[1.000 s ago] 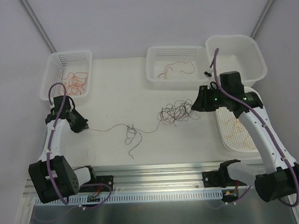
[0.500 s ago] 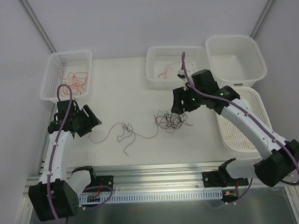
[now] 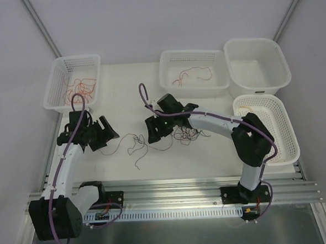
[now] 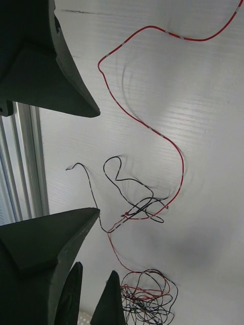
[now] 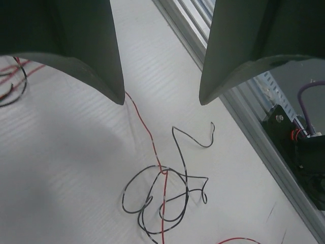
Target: Untangle the cables
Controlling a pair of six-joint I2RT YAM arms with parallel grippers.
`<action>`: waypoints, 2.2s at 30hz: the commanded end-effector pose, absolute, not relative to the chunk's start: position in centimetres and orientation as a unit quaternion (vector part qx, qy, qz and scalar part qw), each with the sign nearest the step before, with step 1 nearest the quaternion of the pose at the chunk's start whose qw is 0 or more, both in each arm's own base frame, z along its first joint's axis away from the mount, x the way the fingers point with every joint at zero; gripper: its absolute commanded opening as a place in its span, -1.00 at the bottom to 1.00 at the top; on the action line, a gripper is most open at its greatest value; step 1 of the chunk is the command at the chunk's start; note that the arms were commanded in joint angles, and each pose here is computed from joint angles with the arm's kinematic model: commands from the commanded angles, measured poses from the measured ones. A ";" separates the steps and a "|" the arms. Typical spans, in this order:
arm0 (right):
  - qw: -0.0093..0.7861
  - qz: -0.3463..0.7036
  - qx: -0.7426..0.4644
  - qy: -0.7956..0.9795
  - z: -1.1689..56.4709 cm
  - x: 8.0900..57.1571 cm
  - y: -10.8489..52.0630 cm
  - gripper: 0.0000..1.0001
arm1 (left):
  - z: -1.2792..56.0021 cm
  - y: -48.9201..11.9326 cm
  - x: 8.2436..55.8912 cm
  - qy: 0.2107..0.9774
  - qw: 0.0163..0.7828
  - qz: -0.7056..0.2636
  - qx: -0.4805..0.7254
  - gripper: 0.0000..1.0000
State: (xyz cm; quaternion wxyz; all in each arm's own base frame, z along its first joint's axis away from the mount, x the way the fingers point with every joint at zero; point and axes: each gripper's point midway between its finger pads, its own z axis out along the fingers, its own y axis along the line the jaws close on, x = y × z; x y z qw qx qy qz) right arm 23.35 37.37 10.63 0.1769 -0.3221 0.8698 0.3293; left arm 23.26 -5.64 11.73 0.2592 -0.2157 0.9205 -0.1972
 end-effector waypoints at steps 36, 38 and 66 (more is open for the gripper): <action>0.358 0.421 -0.423 0.718 34.6 20.9 37.0 -0.99 | 2.3 -7.1 24.8 0.931 0.113 -0.190 -0.291 0.15; 0.359 0.420 -0.425 0.717 35.0 20.9 36.4 -0.99 | 3.7 -7.7 25.3 0.930 0.136 -0.209 -0.271 0.15; 0.328 0.394 -0.456 0.727 32.1 18.7 32.5 -0.99 | 20.0 -20.4 23.3 0.761 0.430 -0.375 0.309 0.59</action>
